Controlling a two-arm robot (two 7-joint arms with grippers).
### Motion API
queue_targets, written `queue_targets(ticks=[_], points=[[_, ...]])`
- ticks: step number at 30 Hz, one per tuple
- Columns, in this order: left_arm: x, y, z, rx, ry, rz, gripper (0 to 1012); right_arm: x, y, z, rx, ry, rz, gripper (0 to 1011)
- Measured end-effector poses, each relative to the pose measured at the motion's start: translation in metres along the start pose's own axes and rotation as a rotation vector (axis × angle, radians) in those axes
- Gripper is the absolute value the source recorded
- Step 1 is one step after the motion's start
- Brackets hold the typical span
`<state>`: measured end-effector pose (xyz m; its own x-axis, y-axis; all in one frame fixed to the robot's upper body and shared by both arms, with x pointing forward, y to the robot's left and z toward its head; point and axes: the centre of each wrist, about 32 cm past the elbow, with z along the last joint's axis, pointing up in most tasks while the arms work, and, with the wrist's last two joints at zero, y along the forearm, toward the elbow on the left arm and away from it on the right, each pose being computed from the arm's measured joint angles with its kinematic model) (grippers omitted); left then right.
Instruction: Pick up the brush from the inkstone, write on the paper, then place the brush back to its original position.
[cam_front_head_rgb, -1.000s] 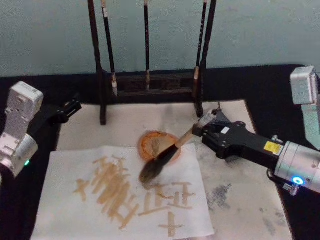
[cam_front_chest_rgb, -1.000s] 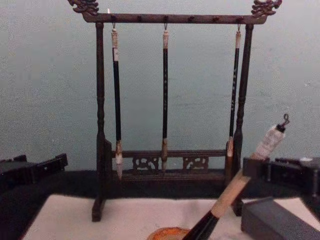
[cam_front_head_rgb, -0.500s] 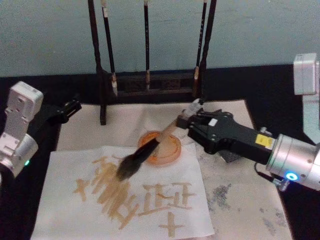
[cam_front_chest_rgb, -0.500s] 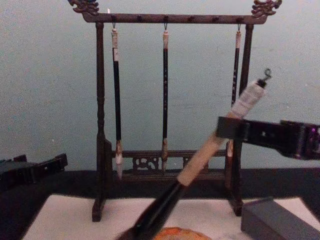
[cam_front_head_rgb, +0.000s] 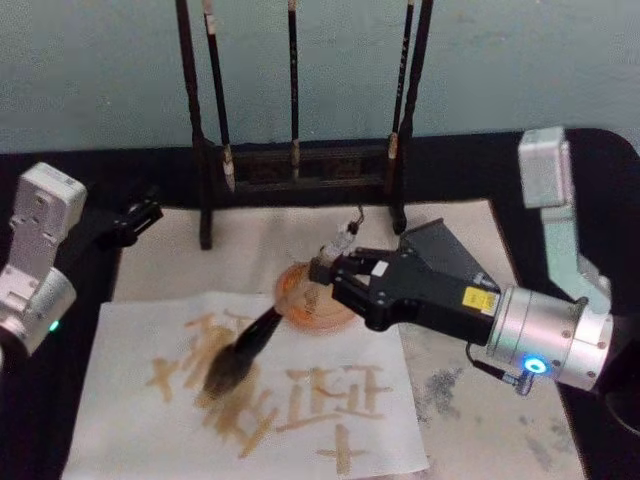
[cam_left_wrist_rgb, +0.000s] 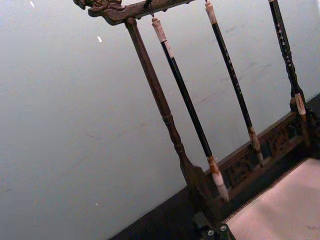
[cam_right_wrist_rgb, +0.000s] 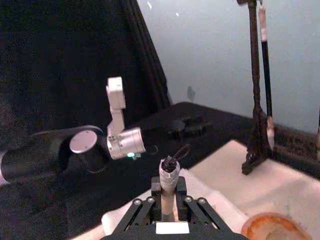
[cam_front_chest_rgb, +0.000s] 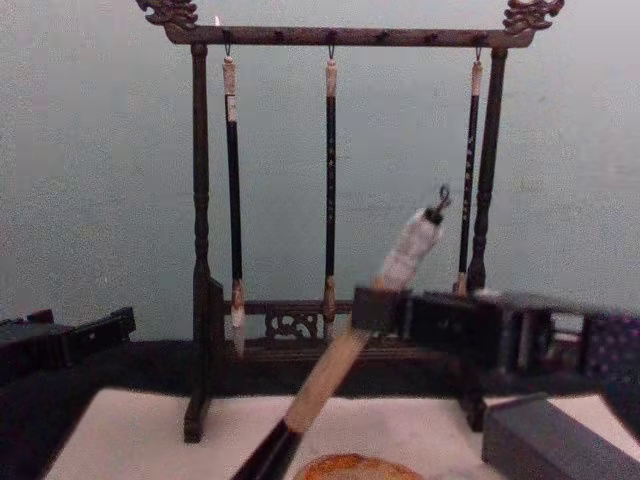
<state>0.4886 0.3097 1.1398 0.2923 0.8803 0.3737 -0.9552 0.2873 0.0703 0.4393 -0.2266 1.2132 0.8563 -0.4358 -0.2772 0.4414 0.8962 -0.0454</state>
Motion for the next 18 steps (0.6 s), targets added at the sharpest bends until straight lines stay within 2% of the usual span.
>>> queue_targets(ticks=[3, 12, 18], points=[[0.0000, 0.0000, 0.0000, 0.000, 0.000, 0.000, 1002, 0.004, 0.003, -0.006, -0.023, 0.009, -0.012, 173], [0.0000, 0.0000, 0.0000, 0.000, 0.000, 0.000, 1002, 0.009, 0.002, -0.013, -0.064, 0.009, -0.048, 173], [0.0000, 0.0000, 0.0000, 0.000, 0.000, 0.000, 1002, 0.014, -0.010, -0.017, -0.086, 0.012, -0.088, 173]])
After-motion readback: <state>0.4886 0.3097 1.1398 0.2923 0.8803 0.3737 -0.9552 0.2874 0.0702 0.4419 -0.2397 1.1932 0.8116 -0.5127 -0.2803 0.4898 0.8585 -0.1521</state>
